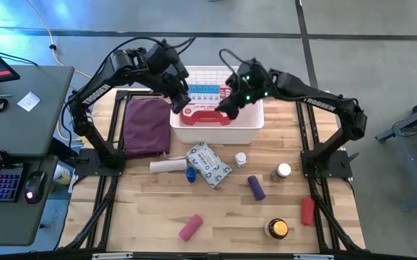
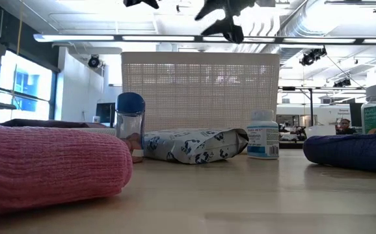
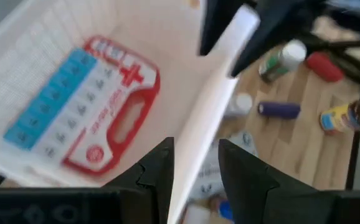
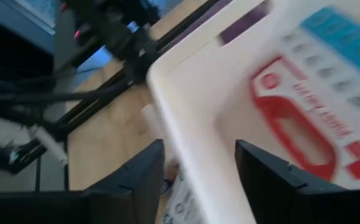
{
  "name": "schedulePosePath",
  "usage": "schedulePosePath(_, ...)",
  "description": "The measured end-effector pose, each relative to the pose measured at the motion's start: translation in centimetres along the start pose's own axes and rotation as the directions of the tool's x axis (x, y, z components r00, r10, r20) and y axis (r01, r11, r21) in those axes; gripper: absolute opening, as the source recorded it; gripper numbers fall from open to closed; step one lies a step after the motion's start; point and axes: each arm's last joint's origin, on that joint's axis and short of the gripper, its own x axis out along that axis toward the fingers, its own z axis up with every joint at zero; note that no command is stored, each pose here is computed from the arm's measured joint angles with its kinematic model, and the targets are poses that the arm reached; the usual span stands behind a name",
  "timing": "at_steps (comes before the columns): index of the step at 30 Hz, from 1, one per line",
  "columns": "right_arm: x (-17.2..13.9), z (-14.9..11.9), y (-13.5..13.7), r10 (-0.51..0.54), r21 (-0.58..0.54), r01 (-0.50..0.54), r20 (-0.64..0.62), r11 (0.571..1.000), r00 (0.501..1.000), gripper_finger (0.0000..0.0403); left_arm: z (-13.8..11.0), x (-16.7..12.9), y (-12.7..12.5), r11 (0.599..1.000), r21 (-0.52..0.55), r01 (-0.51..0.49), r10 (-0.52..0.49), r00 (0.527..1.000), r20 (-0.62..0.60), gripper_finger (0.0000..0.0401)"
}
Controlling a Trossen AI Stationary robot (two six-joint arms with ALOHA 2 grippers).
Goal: Pick & place medical supplies in basket/bin
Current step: Put the white mailer bag into the white bin
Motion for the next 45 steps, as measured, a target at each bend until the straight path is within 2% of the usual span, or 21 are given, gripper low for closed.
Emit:
schedulePosePath(4,1.0,-1.3,2.3,0.035,-0.039,-0.037,-0.047,0.999,0.998,0.0224,-1.0,-0.1,-1.3,0.999,-0.012,-0.040,0.039,0.997,-0.066,0.0161)
schedulePosePath(8,2.2,-2.7,4.4,0.034,-0.082,-0.042,-0.096,0.996,0.995,0.0243,-2.2,0.0,-2.9,0.996,-0.019,-0.082,0.079,0.987,-0.137,0.0161)
schedulePosePath(11,3.2,-4.1,5.5,0.014,-0.088,-0.028,-0.157,0.996,0.988,0.0244,-2.6,-0.1,-4.3,0.997,0.016,-0.071,0.073,0.989,-0.131,0.0161)
schedulePosePath(15,5.0,-6.1,6.4,-0.054,-0.063,0.040,-0.245,0.997,0.968,0.0235,-3.3,-0.6,-5.8,0.997,0.066,-0.028,0.037,0.990,-0.133,0.0161)
schedulePosePath(20,8.1,-8.2,7.1,-0.136,-0.034,0.132,-0.309,0.991,0.941,0.0218,-4.3,-2.6,-7.0,0.993,0.116,0.026,-0.014,0.995,-0.103,0.0161)
schedulePosePath(26,11.3,-10.0,7.3,-0.244,-0.054,0.240,-0.316,0.969,0.917,0.0217,-6.3,-6.5,-7.8,0.988,0.112,0.103,-0.099,0.994,-0.039,0.0161)
schedulePosePath(32,12.7,-11.1,7.6,-0.308,-0.051,0.308,-0.294,0.950,0.905,0.0262,-8.2,-9.4,-8.7,0.984,0.109,0.139,-0.142,0.990,0.017,0.0161)
schedulePosePath(37,12.9,-11.5,8.5,-0.333,-0.014,0.340,-0.233,0.940,0.914,0.0297,-9.3,-10.5,-9.6,0.976,0.143,0.165,-0.171,0.985,0.033,0.0161)
schedulePosePath(41,13.4,-12.1,8.7,-0.372,0.003,0.381,-0.212,0.925,0.904,0.0302,-9.9,-10.8,-10.3,0.966,0.180,0.187,-0.194,0.981,0.025,0.0161)
schedulePosePath(45,14.5,-13.0,8.5,-0.342,0.090,0.378,-0.277,0.921,0.898,0.0300,-10.4,-11.1,-10.9,0.958,0.200,0.206,-0.214,0.977,0.020,0.0161)
